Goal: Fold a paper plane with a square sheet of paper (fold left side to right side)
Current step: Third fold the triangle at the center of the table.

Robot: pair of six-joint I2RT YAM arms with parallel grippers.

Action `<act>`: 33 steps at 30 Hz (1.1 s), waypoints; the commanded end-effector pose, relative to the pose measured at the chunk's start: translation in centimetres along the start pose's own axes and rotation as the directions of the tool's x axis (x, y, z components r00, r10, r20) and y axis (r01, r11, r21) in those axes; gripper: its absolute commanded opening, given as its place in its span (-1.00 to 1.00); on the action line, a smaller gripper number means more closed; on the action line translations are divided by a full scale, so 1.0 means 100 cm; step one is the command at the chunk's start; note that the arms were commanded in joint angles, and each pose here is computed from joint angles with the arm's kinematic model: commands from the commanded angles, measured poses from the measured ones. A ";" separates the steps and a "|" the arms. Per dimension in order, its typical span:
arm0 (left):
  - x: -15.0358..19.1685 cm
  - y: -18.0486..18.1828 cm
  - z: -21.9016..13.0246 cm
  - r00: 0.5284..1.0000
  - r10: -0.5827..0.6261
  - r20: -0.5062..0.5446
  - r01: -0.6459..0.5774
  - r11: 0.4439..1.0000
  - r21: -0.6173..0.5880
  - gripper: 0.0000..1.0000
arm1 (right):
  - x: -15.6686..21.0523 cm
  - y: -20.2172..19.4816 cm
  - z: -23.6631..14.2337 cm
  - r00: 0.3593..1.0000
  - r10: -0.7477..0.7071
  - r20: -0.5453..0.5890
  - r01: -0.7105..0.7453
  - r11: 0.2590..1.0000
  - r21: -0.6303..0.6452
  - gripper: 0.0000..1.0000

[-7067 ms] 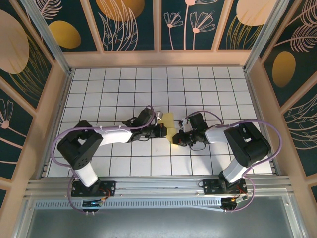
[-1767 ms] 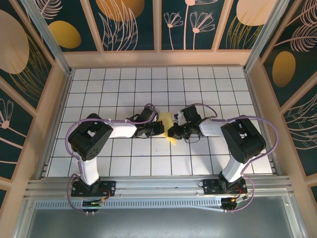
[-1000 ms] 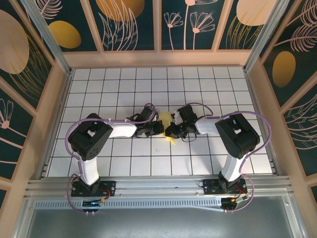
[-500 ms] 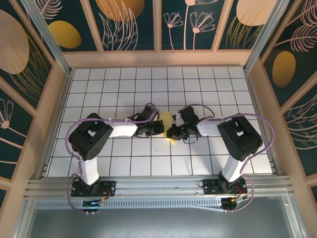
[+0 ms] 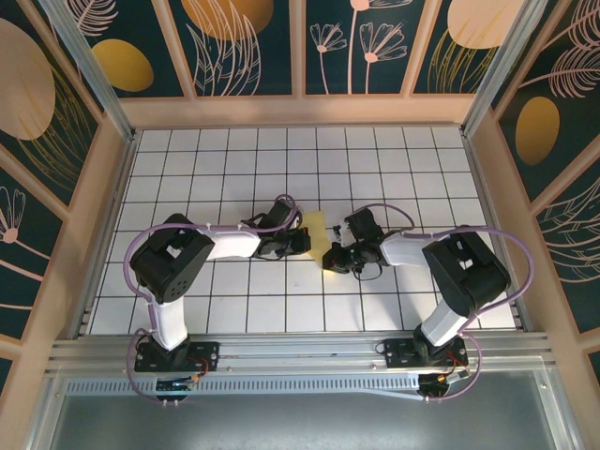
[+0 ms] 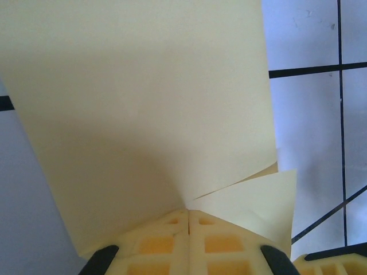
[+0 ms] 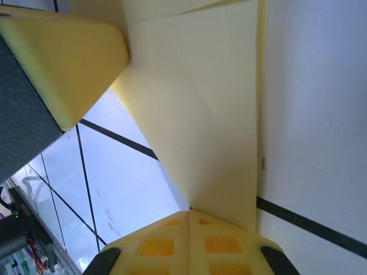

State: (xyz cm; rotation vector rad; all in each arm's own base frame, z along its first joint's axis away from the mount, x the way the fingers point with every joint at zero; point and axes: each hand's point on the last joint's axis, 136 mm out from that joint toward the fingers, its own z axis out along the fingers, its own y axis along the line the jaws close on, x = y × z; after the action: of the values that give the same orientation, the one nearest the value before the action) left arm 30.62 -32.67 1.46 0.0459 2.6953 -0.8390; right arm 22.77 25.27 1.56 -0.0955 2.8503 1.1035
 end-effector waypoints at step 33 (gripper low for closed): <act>-0.078 -0.036 -0.071 0.981 -0.024 0.190 0.005 0.995 0.099 -0.28 | -0.084 0.019 -0.086 0.890 -0.283 0.357 0.325 0.944 -0.063 -0.05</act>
State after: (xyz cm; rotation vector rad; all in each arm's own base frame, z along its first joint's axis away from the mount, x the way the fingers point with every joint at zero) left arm 35.22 -33.34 11.60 0.0247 2.4693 -0.9665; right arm 28.97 19.97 8.45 -0.1706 2.4979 1.0739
